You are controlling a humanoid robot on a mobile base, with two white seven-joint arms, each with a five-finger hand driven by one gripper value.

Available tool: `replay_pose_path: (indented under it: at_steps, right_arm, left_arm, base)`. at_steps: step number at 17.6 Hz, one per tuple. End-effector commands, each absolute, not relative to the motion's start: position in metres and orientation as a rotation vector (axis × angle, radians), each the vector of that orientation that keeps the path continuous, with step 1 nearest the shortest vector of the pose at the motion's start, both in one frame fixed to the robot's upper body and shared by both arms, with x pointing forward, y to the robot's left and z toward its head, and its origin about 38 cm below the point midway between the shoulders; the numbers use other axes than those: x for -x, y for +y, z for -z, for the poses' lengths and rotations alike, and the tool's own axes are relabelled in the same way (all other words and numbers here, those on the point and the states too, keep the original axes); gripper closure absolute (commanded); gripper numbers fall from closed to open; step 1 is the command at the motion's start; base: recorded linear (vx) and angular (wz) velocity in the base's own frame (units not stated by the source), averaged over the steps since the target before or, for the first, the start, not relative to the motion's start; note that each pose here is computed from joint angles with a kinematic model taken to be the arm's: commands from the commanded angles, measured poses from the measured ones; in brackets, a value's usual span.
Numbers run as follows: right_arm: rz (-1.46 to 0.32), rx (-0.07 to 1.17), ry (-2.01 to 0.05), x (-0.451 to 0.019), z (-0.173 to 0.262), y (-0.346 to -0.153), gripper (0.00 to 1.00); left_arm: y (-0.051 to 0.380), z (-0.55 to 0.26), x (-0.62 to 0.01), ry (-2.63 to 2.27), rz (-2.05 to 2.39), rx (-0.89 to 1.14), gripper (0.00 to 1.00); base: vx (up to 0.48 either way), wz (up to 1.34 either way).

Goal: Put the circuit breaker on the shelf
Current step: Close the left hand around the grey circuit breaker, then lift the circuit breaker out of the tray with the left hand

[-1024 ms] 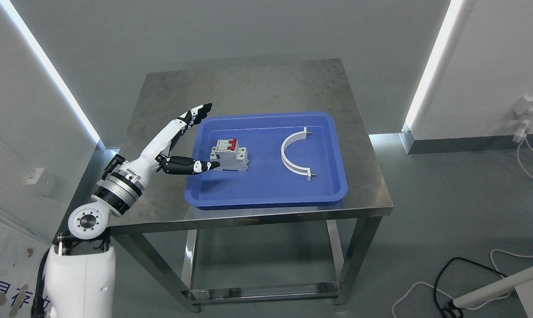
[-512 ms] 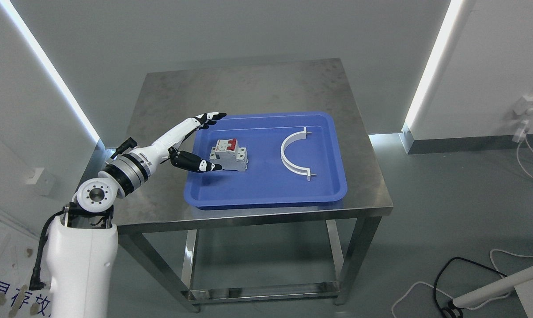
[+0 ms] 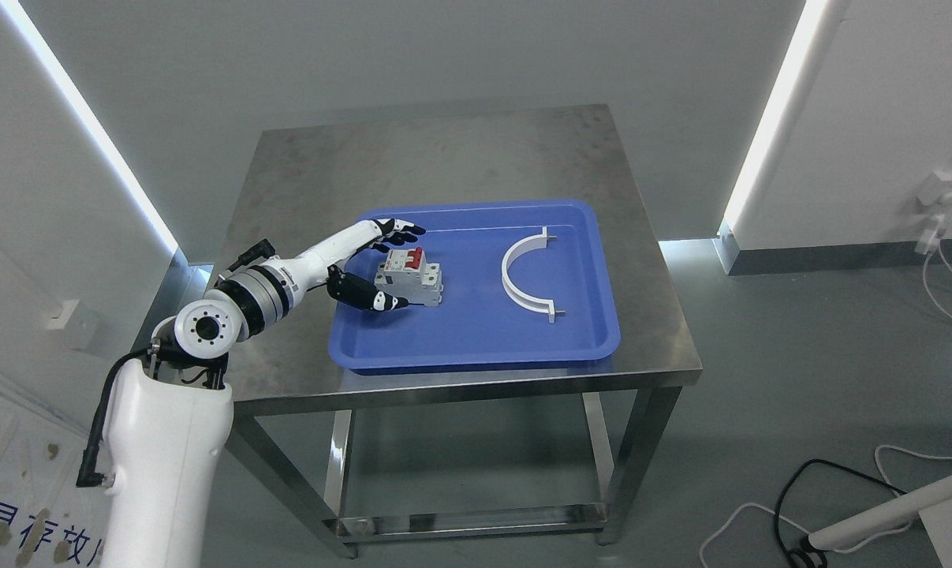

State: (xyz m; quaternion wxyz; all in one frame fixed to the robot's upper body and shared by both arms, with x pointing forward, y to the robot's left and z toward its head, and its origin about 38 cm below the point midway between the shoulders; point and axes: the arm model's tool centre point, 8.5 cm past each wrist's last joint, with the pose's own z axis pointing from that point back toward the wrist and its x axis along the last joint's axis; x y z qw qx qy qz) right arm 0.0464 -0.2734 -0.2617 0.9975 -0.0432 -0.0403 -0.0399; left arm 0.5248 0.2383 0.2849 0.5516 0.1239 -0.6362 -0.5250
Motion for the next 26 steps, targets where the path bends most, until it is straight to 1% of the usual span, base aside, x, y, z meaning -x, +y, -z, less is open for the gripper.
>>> replay_pose_path:
  at_steps: [1,3,4,9,10,11,13,16,17,18,20,21,26]
  right_arm:
    - [0.077,0.106,-0.099,-0.04,0.261,-0.285,0.0]
    - [0.079,0.106,-0.099,-0.04,0.261,-0.285,0.0]
    - [0.079,0.106,-0.099,-0.04,0.261,-0.285,0.0]
    - [0.079,0.106,-0.099,-0.04,0.261,-0.285,0.0]
    - [0.077,0.106,-0.099,-0.04,0.261,-0.285,0.0]
    - [0.077,0.106,-0.099,-0.04,0.261,-0.285,0.0]
    - [0.077,0.106,-0.099,-0.04,0.261,-0.285,0.0]
    - [0.079,0.106,-0.099,-0.04,0.261,-0.285,0.0]
    - [0.077,0.106,-0.099,-0.04,0.261,-0.285,0.0]
    - [0.077,0.106,-0.099,-0.04,0.261,-0.285,0.0]
    - [0.079,0.106,-0.099,-0.04,0.261,-0.285,0.0]
    - [0.077,0.106,-0.101,-0.04,0.261,-0.285,0.0]
    - [0.079,0.106,-0.099,-0.04,0.261,-0.285,0.0]
  left_arm:
    - [0.207,-0.261,-0.531,-1.456,1.282,-0.211,0.35]
    - [0.209,-0.256,-0.533,-1.448,1.275,-0.201,0.51]
    - [0.21,-0.253,-0.534,-1.443,1.272,-0.197,0.57]
    - [0.217,-0.253,-0.536,-1.526,1.247,-0.178,0.81]
    - [0.216,-0.257,-0.537,-1.578,1.203,-0.158,0.84]
    - [0.211,-0.266,-0.537,-1.656,1.123,-0.111,0.85]
    - [0.239,-0.3,-0.538,-1.781,0.982,-0.107,0.86]
    - [0.267,-0.352,-0.527,-2.078,0.696,0.009,0.92]
    - [0.276,-0.363,-0.523,-2.168,0.57,0.037,0.92]
    - [0.285,-0.369,-0.52,-2.23,0.434,0.034,0.9]
    - [0.302,-0.36,-0.511,-2.345,0.189,-0.064,0.86]
    - [0.307,-0.347,-0.503,-2.359,0.13,-0.112,0.86]
    - [0.303,-0.297,-0.443,-2.368,0.142,-0.121,0.86]
  base:
    - [0.0,0.0]
    - [0.0,0.0]
    - [0.0,0.0]
    - [0.0,0.0]
    - [0.0,0.0]
    - [0.0,0.0]
    - [0.0,0.0]
    - [-0.001,-0.01]
    - [0.006,-0.01]
    - [0.006,-0.01]
    - [0.0,0.0]
    - [0.0,0.0]
    - [0.0,0.0]
